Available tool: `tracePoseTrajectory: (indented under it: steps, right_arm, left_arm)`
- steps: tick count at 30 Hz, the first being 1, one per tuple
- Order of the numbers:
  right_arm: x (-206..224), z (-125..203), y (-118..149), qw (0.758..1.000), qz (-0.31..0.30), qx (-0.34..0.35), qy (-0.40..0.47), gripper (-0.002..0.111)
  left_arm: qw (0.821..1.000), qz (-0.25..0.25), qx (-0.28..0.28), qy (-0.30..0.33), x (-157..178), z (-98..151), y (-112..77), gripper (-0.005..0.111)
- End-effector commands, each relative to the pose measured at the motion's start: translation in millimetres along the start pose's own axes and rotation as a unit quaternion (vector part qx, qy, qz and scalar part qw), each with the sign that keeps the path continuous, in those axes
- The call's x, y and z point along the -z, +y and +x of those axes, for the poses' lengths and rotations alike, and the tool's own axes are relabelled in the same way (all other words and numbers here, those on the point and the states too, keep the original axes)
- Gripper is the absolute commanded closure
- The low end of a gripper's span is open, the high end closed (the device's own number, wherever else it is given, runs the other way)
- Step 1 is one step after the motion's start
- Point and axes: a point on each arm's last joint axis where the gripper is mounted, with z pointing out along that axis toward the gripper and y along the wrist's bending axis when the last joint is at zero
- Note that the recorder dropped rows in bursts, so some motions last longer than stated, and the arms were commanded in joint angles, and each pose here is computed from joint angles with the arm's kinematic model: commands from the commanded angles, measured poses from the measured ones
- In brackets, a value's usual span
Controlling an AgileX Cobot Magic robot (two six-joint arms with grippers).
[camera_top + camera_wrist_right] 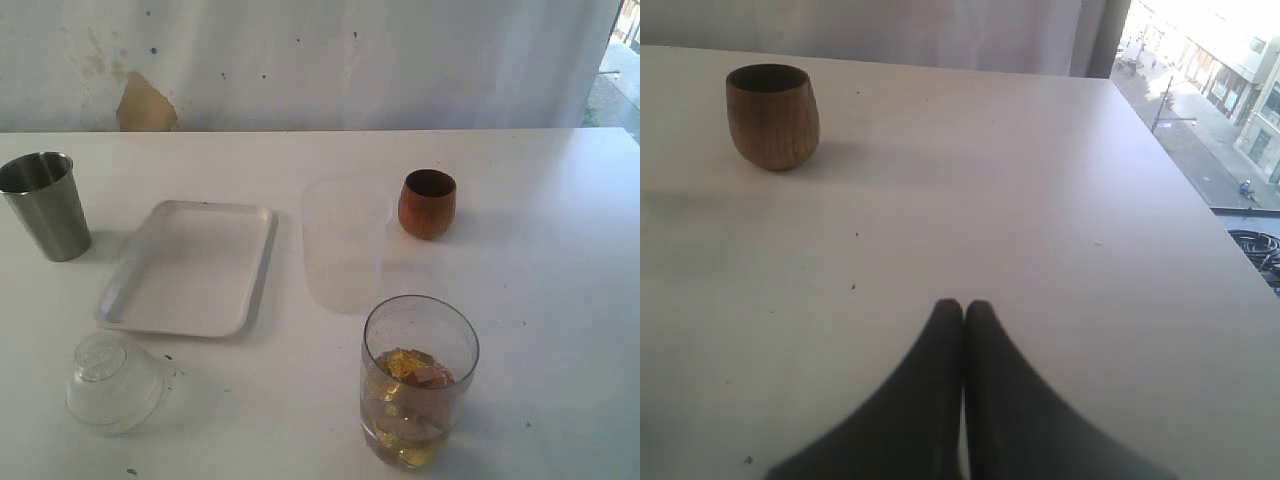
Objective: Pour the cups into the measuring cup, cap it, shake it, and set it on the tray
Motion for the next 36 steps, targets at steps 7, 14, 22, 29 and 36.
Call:
tracePoseTrajectory:
  steps: [7, 14, 22, 29, 36]
  right_arm:
    - [0, 0, 0, 1.0, 0.002, -0.001, -0.003, 0.108]
    - [0, 0, 0, 1.0, 0.002, -0.001, -0.003, 0.108]
    - [0, 0, 0, 1.0, 0.002, -0.001, -0.003, 0.108]
    - [0, 0, 0, 1.0, -0.002, 0.003, -0.003, 0.108]
    - [0, 0, 0, 1.0, -0.002, 0.003, -0.003, 0.108]
  left_arm:
    - [0.996, -0.038, 0.077, 0.019, 47, -53, 3.1, 0.107]
    - [0.993, -0.05, 0.111, 0.005, 73, -76, 2.9, 0.107]
    - [0.992, -0.056, 0.114, -0.021, 103, -96, 0.4, 0.107]
    - [0.988, -0.034, 0.122, -0.084, 115, -103, -4.4, 0.107]
    - [0.988, -0.035, 0.129, -0.079, 115, -102, -4.3, 0.107]
